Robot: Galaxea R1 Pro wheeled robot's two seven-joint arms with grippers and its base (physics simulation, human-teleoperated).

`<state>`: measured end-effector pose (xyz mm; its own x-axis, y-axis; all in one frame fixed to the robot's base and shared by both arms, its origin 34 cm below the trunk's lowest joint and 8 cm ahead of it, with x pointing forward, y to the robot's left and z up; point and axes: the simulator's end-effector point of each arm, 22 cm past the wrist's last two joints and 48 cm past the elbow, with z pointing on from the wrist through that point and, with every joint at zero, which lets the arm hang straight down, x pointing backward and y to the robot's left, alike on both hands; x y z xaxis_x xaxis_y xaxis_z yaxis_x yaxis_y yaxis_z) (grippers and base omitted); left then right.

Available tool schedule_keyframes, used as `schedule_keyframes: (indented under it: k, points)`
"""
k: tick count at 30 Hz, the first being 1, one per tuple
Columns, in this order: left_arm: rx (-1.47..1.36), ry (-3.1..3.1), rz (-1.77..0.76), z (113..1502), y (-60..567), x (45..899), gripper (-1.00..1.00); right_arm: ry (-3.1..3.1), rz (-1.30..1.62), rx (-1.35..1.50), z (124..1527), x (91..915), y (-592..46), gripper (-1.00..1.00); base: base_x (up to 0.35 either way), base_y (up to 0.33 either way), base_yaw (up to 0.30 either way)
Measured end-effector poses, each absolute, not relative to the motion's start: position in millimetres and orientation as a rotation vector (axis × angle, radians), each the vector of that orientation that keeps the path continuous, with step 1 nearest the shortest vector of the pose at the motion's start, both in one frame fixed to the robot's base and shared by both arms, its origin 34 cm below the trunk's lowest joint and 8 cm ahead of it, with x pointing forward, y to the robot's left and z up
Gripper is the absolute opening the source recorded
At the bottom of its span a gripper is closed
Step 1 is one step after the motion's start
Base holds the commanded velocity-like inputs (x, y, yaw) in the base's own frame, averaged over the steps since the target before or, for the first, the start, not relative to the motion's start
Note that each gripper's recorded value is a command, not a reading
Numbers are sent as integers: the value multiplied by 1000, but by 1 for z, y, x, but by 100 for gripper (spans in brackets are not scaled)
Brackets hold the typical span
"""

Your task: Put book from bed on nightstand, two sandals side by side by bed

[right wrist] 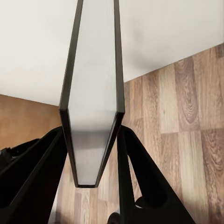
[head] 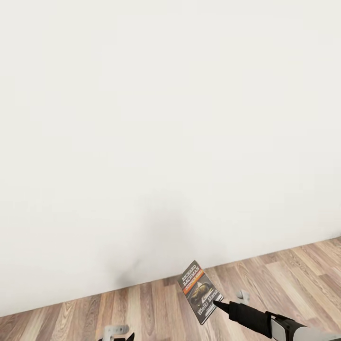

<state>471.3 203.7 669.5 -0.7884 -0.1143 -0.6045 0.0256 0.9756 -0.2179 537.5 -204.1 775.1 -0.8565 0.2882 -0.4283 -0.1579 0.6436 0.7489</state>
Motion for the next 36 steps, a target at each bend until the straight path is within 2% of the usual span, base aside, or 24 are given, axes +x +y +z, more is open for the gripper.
schedule_keyframes:
  k: [18,36]
  points:
    - [-62,2465,-283,669,204,471,100,2343,1136,101,775,537,-204,-100,281,0,-28]
    - [-64,2476,-283,665,204,467,100,2351,1138,111,770,535,-204,-100,19,0,-183]
